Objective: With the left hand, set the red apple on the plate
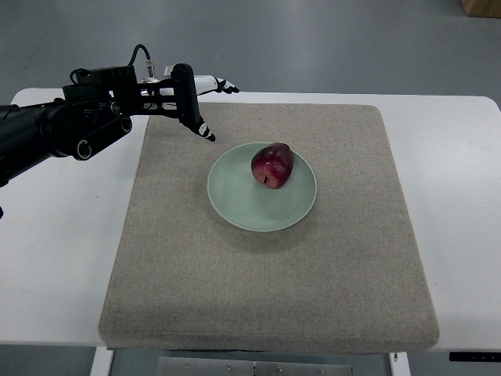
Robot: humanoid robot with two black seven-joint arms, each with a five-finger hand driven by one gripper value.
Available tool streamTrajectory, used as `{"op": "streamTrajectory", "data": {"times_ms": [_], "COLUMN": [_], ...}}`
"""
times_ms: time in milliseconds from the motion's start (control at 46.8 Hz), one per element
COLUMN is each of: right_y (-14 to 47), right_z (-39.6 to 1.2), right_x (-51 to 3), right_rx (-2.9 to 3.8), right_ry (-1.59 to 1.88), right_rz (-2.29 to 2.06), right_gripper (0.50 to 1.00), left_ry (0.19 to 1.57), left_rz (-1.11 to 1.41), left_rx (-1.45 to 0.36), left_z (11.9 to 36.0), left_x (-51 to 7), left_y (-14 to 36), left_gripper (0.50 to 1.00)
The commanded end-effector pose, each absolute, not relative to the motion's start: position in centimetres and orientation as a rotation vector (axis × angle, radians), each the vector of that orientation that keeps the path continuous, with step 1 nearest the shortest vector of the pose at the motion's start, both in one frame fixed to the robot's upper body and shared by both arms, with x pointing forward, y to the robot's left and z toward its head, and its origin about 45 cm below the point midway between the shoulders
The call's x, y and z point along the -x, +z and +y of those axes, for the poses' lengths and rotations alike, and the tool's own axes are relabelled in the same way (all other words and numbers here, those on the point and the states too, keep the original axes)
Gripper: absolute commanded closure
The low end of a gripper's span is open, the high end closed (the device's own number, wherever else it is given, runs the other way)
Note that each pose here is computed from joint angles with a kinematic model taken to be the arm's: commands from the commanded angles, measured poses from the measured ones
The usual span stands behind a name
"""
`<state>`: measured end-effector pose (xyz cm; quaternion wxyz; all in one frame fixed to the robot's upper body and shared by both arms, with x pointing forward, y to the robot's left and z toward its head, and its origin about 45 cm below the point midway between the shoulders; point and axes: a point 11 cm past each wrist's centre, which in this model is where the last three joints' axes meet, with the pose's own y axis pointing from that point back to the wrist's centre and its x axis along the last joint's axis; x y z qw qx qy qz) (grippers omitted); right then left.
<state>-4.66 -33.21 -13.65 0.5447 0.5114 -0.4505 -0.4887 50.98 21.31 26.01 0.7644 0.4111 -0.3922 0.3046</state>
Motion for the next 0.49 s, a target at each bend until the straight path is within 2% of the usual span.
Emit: {"op": "streamTrajectory", "data": {"times_ms": [0,150,470], "right_y": [-13.7,-13.7,-13.7], "right_z": [-33.2,-33.2,-33.2], "right_x": [4.7,4.7,4.7], "right_rx": [-1.213,-1.213,-1.213], "right_ry": [-1.159,-1.159,-1.159], "right_rz": [-1.069,-1.069,-1.069], "right_gripper": [0.536,0.536,0.536], "left_ry": [0.699,0.809,1.092], "left_rz": [-0.829,-0.741,-0.538], "left_rx": [-0.856,-0.783,-0.650], "left_z": [20.8,21.1,24.8], "left_x": [-51.1,-51.8,-53.8], "left_y": [26.3,27.4,29.1], "left_gripper": [0.542,0.542,0.540]}}
